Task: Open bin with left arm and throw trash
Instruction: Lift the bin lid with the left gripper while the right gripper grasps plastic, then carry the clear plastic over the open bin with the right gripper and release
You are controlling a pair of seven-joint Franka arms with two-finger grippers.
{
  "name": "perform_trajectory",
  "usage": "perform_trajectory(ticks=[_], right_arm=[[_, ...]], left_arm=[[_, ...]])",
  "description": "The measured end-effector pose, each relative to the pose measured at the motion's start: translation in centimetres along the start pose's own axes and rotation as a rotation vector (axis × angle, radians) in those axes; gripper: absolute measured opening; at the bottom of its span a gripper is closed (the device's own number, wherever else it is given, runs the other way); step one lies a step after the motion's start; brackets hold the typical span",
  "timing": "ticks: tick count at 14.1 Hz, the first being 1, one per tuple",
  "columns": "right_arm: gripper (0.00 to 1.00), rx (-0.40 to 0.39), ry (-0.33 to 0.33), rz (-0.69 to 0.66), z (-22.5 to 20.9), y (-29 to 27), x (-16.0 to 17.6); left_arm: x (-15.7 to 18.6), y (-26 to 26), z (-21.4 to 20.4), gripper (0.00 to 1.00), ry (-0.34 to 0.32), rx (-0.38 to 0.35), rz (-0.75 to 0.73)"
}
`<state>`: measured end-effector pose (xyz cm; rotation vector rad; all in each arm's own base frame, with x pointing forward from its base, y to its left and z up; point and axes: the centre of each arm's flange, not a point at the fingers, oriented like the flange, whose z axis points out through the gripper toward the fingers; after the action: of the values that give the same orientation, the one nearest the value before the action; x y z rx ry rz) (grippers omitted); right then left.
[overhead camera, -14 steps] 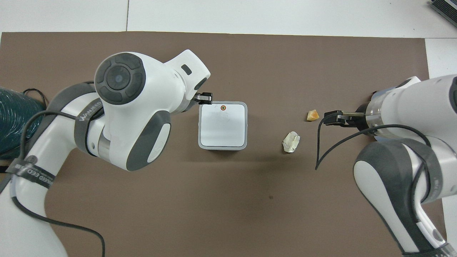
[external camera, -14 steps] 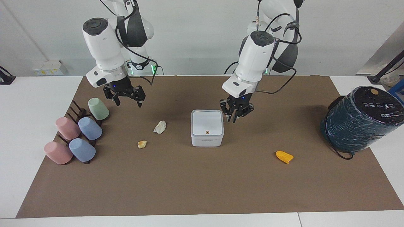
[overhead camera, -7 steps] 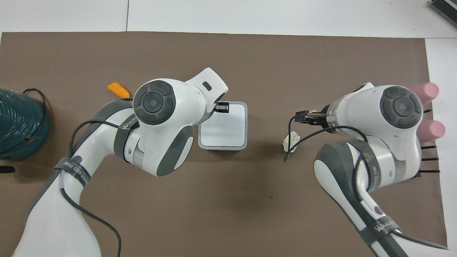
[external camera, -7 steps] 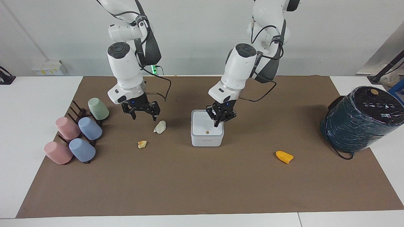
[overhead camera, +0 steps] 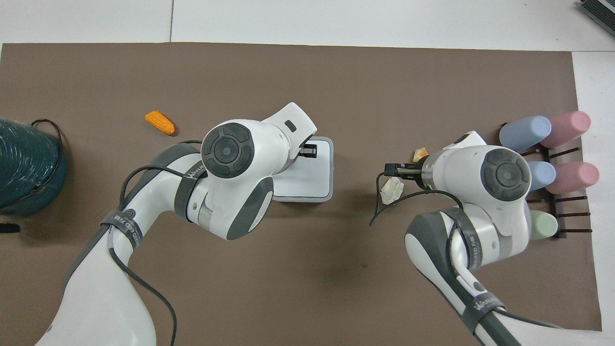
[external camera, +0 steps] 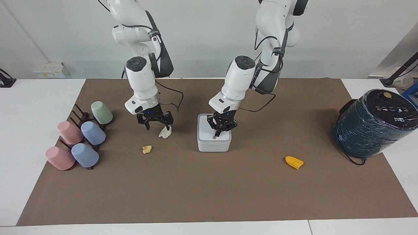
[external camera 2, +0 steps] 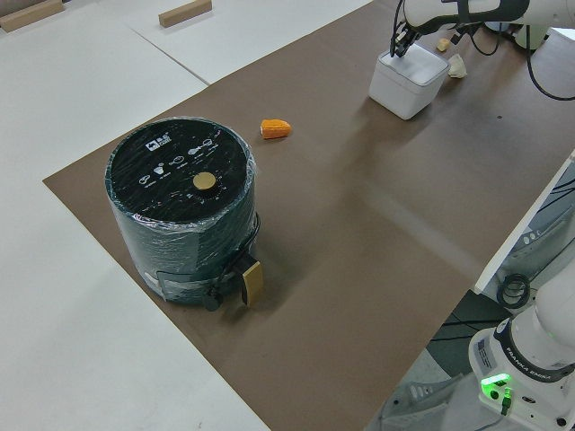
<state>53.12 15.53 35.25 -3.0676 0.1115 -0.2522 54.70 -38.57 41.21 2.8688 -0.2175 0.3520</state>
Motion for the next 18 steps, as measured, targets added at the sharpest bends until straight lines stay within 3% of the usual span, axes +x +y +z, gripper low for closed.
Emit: perform_trajectory(ticks=[1, 3, 4, 5, 7, 8, 9, 11, 12, 16, 18], right_arm=[[0.96, -0.002, -0.008, -0.018, 0.7, -0.1, -0.3], [0.81, -0.002, -0.009, -0.036, 2.0, 0.2, -0.7], [0.81, 0.0, -0.003, -0.037, 2.7, 0.4, -1.1], [0.73, 0.003, 0.006, -0.037, 3.3, 0.5, -1.5], [0.48, 0.008, 0.02, -0.037, 4.2, 0.8, -2.3], [0.37, 0.009, 0.022, -0.037, 4.3, 0.9, -2.4], [0.27, 0.009, 0.023, -0.032, 4.3, 0.9, -2.4], [0.06, 0.014, 0.03, 0.017, 4.0, 0.5, -2.3], [0.02, 0.021, 0.042, 0.06, 3.5, -0.1, -2.1], [0.02, 0.039, 0.047, 0.288, -1.1, -3.2, 0.4], [0.02, 0.053, 0.052, 0.406, -3.8, -4.8, 1.9]], left_arm=[[0.1, 0.0, -0.1, 0.09, -0.005, 0.002, 0.0], [0.9, 0.1, -1.8, 0.1, -0.055, 0.023, -0.004], [2.1, 0.0, -4.0, 0.16, -0.091, 0.039, -0.014], [3.3, -0.7, -6.4, 0.16, -0.118, 0.053, -0.029], [5.5, -3.1, -11.1, 0.2, -0.147, 0.075, -0.072], [6.4, -4.5, -12.7, 0.27, -0.146, 0.081, -0.093], [7.1, -5.9, -13.4, 0.37, -0.137, 0.088, -0.109], [8.1, -8.7, -13.5, 0.41, -0.12, 0.125, -0.118], [8.7, -10.4, -13.4, 0.47, -0.104, 0.142, -0.118], [10.7, -18.5, -12.7, 0.95, -0.036, 0.172, -0.186], [10.7, -22.1, -11.5, 1.0, -0.021, 0.193, -0.226]])
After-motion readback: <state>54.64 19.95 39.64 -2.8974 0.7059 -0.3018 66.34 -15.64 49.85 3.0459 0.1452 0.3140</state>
